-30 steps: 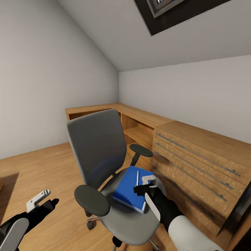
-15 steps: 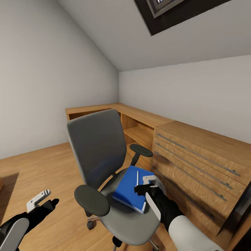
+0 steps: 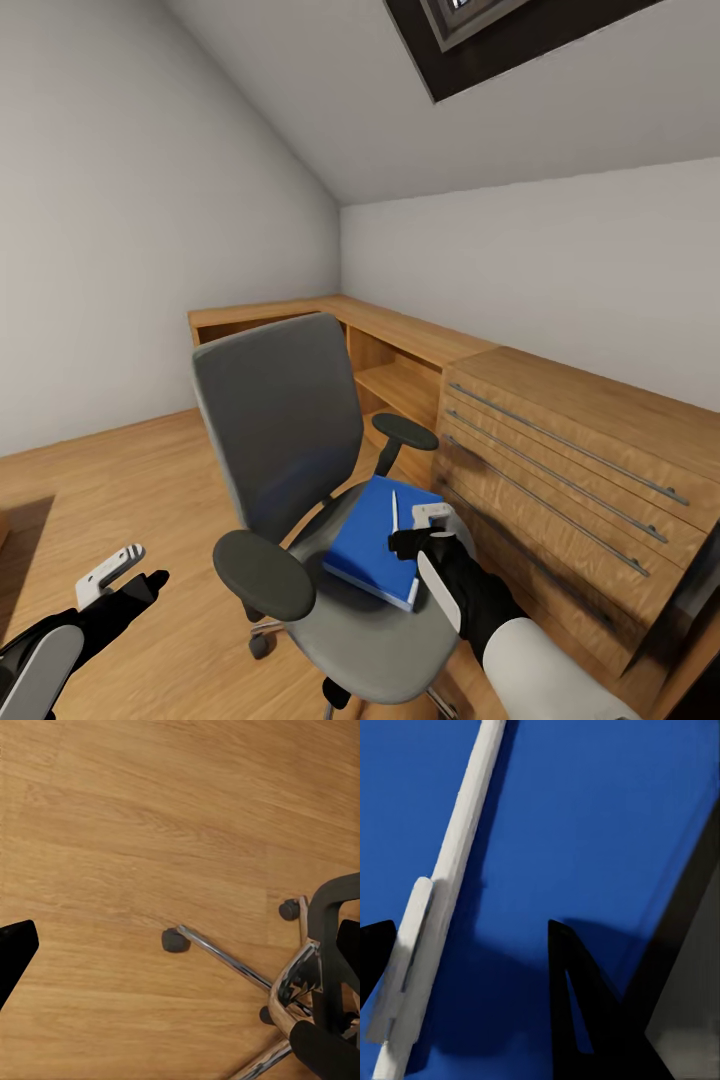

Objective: In the bedroom, organize the workspace by keeping the computer under the desk, ensuring the monitor is on the desk, placing the keyboard on the desk next to the monitor, placing the mouse on the desk next to the keyboard, moving the folder from the swivel chair onto the desk next to the mouse, stacking the notebook on top of the folder with the pen on top of the notebook, and positioning the swivel chair next to the desk.

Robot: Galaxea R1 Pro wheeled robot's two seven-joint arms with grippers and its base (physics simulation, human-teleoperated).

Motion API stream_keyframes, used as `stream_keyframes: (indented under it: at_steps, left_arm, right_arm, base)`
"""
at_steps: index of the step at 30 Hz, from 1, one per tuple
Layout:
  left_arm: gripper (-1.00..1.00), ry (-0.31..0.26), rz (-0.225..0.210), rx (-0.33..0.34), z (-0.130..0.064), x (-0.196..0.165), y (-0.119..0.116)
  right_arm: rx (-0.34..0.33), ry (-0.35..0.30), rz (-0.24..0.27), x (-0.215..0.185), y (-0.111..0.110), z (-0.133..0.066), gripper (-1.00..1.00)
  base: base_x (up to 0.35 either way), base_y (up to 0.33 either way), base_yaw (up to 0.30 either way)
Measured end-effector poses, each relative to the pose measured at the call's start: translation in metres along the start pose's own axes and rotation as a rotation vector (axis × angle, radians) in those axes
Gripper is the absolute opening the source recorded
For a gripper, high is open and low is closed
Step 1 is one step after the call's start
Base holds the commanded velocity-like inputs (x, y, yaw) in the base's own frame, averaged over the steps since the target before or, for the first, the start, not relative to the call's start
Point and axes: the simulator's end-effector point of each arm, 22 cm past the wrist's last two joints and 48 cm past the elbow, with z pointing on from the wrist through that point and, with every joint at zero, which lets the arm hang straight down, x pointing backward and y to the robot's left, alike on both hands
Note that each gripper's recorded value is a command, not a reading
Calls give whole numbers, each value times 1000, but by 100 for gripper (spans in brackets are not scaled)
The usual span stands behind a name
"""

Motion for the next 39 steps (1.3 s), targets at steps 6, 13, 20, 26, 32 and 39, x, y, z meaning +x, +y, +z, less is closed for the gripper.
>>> stream_keyframes:
  at_steps: [6,13,20,26,32,39]
  left_arm:
    - [100,0,0,0,0,0,0]
    - [100,0,0,-1,0,0,0]
    - [100,1,1,0,0,0,0]
    - [100,1,1,0,0,0,0]
    - [100,1,1,-1,0,0,0]
    - [100,1,1,-2,0,1,0]
  right_arm:
    - [25,-2,-4,-1,-5,0,-100]
    - [27,-3,-5,-1,-5,0,-100]
    - [29,-5,-14,-1,-5,-1,-100]
    - [28,-6,-17,-1,-3,-1,-100]
    - [28,-4,-17,-1,-3,-1,-100]
    - [30,-3,-22,-1,-4,-1,-100]
  base:
    - [0,0,0]
    - [0,0,0]
    - [0,0,0]
    - [0,0,0]
    - [0,0,0]
    - [0,0,0]
